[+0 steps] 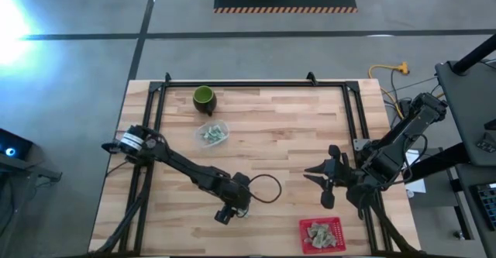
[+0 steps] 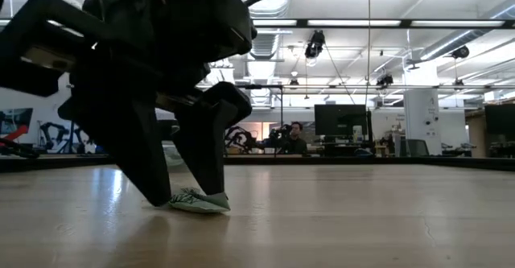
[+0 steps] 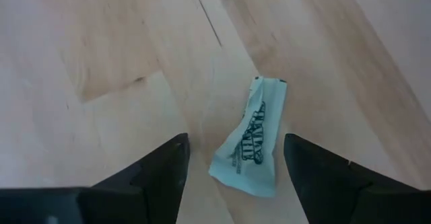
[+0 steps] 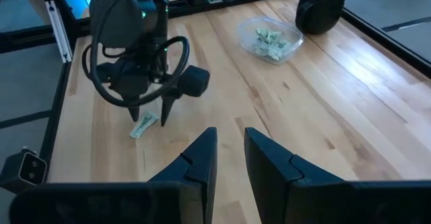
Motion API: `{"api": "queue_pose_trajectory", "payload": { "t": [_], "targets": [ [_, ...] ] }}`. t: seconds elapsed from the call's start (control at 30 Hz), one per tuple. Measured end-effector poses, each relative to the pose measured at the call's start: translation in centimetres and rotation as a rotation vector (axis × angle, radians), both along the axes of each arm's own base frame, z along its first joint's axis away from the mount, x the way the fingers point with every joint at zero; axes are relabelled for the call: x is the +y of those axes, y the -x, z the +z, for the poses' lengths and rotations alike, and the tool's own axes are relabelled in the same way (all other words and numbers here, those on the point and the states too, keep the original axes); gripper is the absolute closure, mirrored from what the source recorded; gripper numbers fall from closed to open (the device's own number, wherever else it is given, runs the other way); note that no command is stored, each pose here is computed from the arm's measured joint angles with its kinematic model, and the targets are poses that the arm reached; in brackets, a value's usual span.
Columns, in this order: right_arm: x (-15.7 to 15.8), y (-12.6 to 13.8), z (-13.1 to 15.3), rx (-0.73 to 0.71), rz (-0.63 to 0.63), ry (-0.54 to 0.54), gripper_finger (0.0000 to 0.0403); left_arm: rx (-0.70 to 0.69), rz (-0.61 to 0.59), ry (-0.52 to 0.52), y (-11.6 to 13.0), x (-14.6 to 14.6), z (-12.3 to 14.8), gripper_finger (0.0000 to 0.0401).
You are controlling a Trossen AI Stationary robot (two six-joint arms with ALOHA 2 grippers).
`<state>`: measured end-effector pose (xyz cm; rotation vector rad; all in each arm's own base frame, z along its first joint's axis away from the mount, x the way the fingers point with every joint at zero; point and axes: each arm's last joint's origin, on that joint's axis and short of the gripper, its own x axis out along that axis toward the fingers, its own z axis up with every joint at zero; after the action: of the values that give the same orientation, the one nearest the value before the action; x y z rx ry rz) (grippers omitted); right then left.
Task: Pick and place items into bin
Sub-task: Put the green stevia packet into the transparent bin
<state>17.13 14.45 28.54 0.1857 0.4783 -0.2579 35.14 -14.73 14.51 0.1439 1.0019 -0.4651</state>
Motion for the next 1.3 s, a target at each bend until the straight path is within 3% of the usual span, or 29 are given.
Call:
{"api": "queue_pose_trajectory", "payload": {
  "t": [0.87, 1.0, 1.3],
  "targets": [
    [-0.3, 0.3, -1.6, 0.022, -0.036, -0.026, 0.0335, -0.031, 0.003, -0.091, 0.7, -1.6, -0.2, 0.0174],
    [-0.3, 0.3, -2.0, 0.038, -0.03, -0.044, 0.0335, -0.035, 0.012, -0.107, 0.8, -1.6, -0.2, 0.0197],
    [-0.3, 0.3, -2.0, 0.039, -0.028, -0.044, 0.0335, -0.032, 0.012, -0.109, 0.8, -1.5, -0.2, 0.0287]
  ]
}}
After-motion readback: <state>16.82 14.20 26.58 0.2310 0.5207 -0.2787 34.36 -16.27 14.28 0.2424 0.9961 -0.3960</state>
